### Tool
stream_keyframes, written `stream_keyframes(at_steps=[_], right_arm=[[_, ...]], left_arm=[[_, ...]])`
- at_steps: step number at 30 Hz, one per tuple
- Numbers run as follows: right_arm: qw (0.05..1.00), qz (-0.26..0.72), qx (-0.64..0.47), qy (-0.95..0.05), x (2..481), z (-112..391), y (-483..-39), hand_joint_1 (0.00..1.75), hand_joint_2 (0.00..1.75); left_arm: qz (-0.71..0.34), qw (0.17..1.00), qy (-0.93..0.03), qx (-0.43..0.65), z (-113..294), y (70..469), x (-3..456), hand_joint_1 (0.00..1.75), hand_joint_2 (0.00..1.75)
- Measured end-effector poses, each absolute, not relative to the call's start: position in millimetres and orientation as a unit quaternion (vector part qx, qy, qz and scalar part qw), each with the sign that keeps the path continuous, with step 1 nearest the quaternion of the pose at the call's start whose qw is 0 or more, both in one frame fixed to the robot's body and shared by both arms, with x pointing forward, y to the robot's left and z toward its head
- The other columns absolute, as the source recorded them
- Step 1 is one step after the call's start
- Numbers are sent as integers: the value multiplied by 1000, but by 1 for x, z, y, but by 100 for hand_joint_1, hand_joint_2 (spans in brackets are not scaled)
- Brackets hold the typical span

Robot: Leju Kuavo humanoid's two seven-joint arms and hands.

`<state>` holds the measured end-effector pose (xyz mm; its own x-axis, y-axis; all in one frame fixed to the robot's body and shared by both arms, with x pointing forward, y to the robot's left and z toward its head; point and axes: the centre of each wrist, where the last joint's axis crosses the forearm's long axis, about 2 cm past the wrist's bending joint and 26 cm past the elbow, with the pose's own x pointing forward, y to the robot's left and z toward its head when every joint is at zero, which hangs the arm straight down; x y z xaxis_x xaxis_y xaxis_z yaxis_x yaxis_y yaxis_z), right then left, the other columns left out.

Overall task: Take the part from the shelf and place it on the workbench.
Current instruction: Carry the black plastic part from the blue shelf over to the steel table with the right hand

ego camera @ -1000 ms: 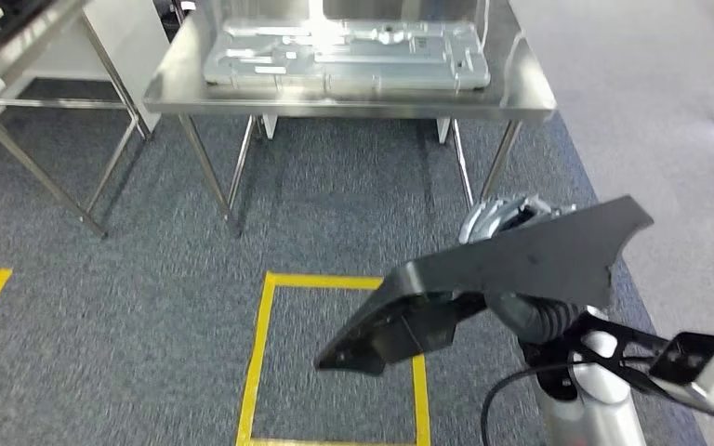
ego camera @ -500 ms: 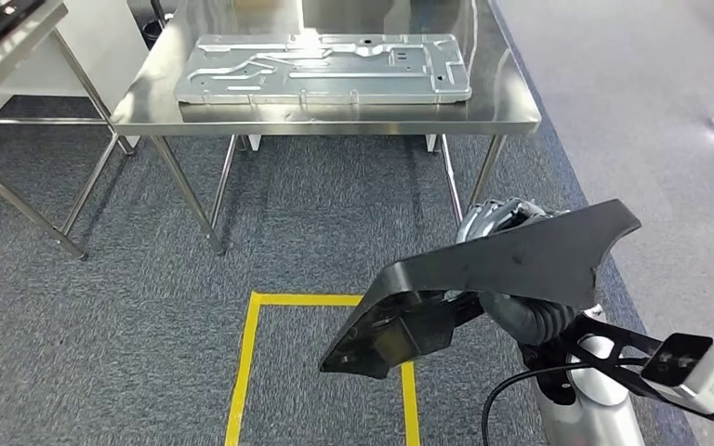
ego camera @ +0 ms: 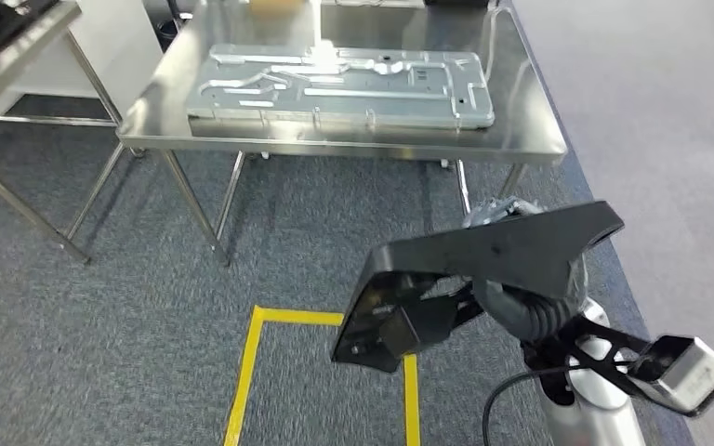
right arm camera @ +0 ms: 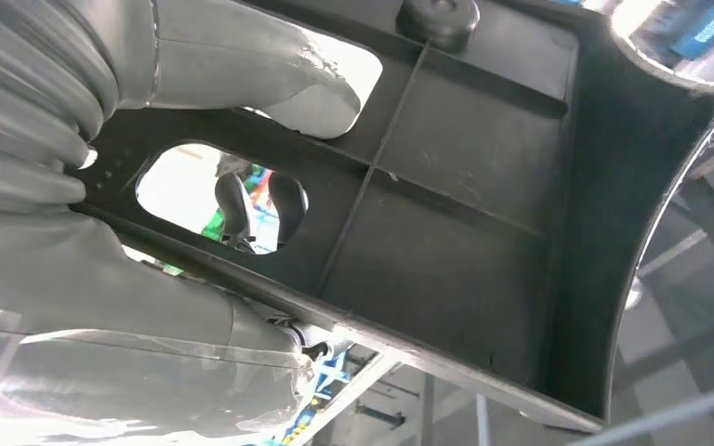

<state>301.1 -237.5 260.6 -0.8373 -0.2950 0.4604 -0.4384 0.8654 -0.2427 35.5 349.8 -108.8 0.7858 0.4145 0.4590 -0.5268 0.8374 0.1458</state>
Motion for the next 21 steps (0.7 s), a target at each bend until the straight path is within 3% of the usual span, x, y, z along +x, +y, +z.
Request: stream_keyframes(at_steps=[21], right_arm=[[206,168,200,-943,301,260,-239,127,175]], left_arm=[[246,936,-211,135,-109,352,36,0,0]])
